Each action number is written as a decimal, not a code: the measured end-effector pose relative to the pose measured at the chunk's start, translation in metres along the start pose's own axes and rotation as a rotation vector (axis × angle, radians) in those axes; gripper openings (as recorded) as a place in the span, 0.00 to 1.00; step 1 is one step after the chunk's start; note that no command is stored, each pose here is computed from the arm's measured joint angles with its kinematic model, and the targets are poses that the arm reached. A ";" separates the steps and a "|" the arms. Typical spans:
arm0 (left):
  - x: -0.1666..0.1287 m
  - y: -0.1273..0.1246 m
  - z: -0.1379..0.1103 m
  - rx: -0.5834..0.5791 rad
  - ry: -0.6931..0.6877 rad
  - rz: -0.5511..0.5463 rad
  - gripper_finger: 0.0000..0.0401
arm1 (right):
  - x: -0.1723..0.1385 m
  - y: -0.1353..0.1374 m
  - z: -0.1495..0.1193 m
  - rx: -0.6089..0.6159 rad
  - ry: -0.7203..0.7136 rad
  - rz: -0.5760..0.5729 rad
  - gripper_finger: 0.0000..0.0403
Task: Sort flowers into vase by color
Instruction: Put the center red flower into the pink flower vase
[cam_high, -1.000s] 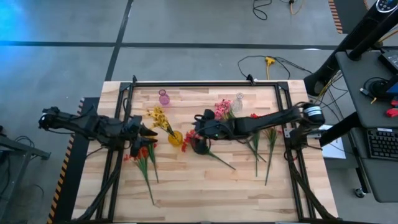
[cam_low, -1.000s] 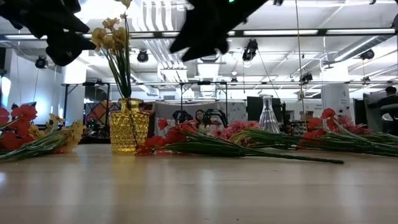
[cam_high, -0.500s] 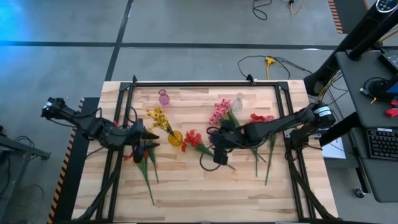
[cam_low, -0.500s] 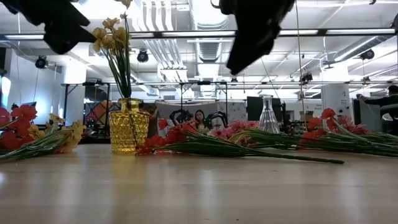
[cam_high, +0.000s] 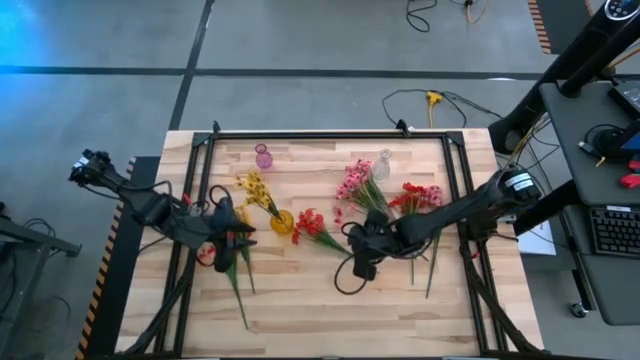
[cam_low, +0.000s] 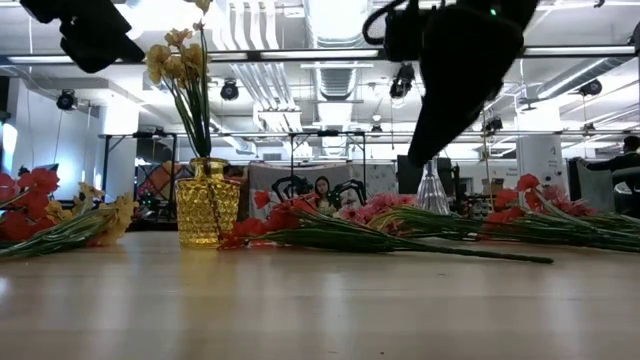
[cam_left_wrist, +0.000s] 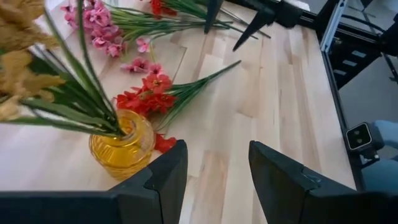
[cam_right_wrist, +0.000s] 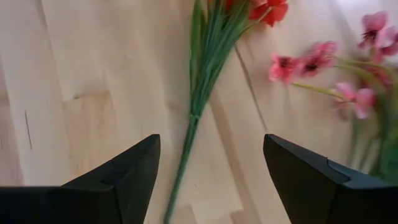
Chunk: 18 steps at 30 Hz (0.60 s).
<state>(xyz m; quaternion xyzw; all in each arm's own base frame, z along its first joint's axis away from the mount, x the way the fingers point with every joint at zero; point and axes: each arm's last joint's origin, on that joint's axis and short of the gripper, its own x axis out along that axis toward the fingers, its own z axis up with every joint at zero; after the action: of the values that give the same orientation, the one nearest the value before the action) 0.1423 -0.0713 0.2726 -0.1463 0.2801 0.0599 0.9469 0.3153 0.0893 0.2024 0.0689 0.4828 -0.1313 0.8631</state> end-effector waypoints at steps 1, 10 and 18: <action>0.001 -0.001 0.000 0.007 0.002 0.003 0.39 | 0.004 0.000 -0.003 0.006 -0.011 0.007 0.69; 0.004 -0.003 0.001 0.020 -0.005 0.032 0.39 | 0.027 -0.004 -0.026 0.009 -0.059 0.039 0.64; 0.006 -0.002 -0.001 0.025 -0.011 0.058 0.39 | 0.037 -0.004 -0.041 -0.001 -0.105 0.081 0.62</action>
<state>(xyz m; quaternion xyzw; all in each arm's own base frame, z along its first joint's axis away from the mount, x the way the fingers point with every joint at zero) 0.1469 -0.0738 0.2689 -0.1260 0.2796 0.0846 0.9480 0.2990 0.0901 0.1494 0.0811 0.4337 -0.0994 0.8919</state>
